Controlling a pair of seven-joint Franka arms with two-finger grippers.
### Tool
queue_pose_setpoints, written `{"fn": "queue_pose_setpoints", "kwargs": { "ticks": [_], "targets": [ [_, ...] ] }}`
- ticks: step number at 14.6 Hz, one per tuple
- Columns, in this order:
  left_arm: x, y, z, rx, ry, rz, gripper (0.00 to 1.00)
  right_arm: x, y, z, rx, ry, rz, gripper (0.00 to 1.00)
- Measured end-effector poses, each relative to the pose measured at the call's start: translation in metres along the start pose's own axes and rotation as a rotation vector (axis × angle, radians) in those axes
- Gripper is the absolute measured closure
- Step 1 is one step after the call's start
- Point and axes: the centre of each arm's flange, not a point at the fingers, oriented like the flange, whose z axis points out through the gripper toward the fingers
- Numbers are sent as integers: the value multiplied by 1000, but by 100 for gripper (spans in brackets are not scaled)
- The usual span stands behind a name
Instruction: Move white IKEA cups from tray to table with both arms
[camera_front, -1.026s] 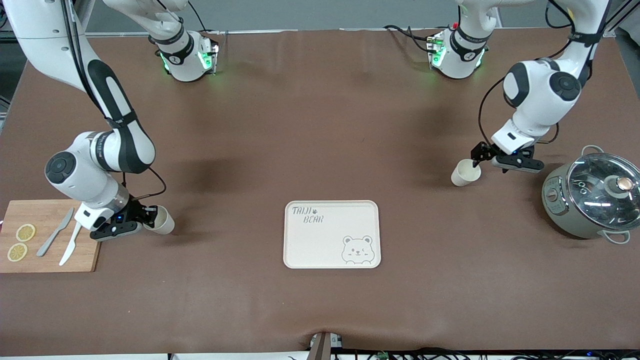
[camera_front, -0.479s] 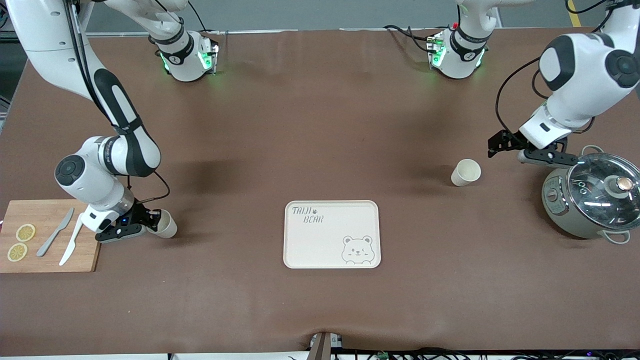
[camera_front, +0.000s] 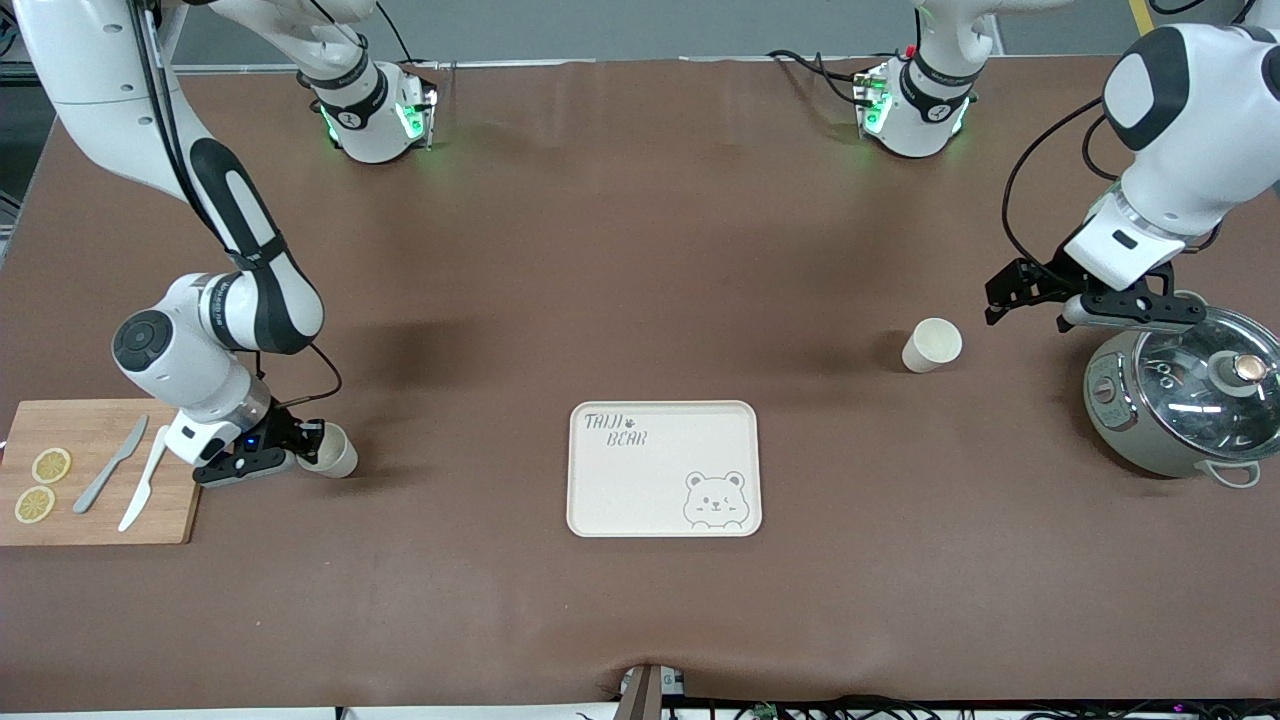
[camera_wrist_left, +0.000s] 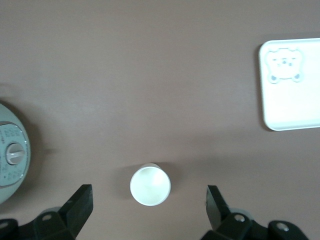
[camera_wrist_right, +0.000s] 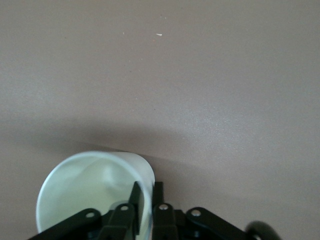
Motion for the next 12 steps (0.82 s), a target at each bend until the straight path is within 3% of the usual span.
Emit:
{"fn": "queue_pose_setpoints", "kwargs": {
  "ticks": [4,6,8,12],
  "targets": [
    [15,47,-9,74,-25,24,0,4,1,-3,-2,9,-3,39],
    [24,65,-8,79,-20,52,0,5,1,-4,-3,13,-6,23],
    [33,78,-8,73,-11,72,0,8,1,-6,-2,10,-7,1],
    [48,98,-17,68,-22,97,0,33,5,-31,31,-65,-11,0]
  ]
}}
